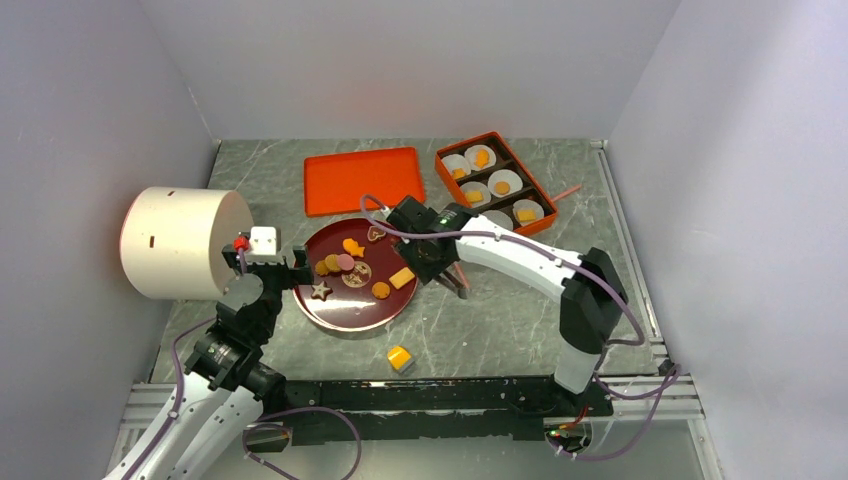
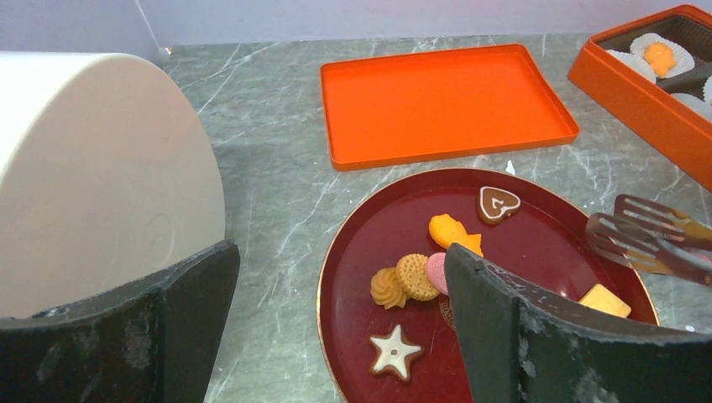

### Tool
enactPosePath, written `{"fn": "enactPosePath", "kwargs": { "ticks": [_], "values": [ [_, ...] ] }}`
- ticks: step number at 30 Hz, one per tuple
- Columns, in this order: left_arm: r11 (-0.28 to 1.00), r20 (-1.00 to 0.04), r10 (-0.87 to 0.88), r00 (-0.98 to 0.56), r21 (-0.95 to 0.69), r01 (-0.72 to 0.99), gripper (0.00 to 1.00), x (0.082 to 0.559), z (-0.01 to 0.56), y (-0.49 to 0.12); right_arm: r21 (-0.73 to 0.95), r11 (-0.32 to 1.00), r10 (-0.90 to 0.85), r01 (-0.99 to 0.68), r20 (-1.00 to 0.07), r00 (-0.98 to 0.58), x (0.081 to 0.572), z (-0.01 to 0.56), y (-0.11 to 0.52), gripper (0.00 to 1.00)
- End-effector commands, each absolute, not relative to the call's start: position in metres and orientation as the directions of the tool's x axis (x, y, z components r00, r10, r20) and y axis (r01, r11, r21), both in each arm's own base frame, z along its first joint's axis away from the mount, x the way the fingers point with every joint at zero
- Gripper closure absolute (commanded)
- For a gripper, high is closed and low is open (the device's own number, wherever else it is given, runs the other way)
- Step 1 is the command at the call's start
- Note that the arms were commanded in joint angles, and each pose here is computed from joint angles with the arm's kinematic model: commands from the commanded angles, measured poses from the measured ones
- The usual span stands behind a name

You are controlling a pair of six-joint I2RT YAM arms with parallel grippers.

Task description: Pack the cookies

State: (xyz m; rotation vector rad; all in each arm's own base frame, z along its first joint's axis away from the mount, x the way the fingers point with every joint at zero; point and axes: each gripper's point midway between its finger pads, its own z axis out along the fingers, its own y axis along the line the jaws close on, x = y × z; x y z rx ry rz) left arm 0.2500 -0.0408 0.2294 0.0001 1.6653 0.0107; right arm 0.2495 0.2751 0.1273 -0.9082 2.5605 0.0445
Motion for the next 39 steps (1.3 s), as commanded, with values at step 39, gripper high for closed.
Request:
{"fn": "enactPosePath", "kwargs": {
  "ticks": [39],
  "values": [
    [0.999, -0.999, -0.038, -0.035, -0.038, -0.005, 0.04, 0.248, 0.246, -0.041, -0.066, 0.737, -0.61, -0.672, -0.492, -0.621, 0.272, 0.121, 0.366, 0.51]
  ]
}}
